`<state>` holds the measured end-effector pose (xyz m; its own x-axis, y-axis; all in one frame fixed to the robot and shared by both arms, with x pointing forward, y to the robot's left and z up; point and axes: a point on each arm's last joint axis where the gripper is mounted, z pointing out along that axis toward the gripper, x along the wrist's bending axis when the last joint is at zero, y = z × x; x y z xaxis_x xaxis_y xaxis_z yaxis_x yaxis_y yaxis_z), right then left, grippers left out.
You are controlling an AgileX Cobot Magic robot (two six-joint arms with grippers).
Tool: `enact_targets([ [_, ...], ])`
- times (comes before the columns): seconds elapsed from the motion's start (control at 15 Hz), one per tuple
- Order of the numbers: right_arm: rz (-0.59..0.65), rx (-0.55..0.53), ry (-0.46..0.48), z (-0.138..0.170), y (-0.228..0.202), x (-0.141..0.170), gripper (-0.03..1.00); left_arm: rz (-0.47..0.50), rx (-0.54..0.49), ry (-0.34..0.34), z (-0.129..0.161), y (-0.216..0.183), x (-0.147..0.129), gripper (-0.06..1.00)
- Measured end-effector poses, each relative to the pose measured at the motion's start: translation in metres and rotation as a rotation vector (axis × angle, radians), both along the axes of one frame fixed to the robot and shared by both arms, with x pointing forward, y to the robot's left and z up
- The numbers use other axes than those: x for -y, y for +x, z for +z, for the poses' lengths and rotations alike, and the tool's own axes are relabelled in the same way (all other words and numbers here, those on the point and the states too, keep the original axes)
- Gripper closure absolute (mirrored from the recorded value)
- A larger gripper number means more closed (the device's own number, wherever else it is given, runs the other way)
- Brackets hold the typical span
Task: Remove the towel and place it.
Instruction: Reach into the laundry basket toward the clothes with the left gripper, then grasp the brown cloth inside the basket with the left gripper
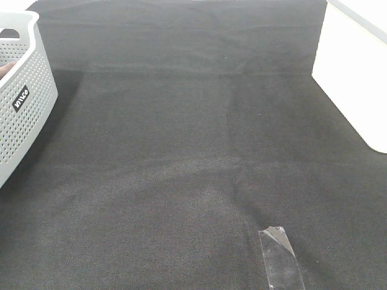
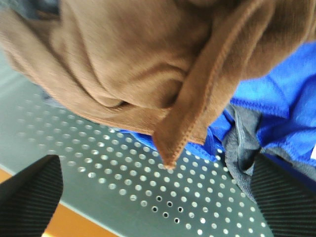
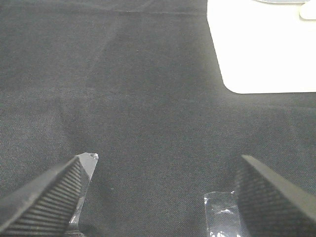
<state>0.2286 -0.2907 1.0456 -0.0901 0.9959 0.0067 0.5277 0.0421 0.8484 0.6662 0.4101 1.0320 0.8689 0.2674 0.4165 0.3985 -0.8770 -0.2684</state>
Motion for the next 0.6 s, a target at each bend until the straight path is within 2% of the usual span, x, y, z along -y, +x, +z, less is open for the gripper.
enact_targets([
  [0.27, 0.000, 0.000, 0.000, 0.000, 0.000, 0.000, 0.19, 0.000, -0.055, -0.003, -0.027, 0.005, -0.017, -0.03],
  [0.47, 0.000, 0.000, 0.000, 0.000, 0.000, 0.000, 0.19, -0.013, -0.107, -0.035, -0.053, 0.010, -0.017, 0.00],
  [0.6, 0.000, 0.000, 0.000, 0.000, 0.000, 0.000, 0.19, -0.016, -0.107, -0.041, -0.055, 0.011, -0.016, 0.08],
])
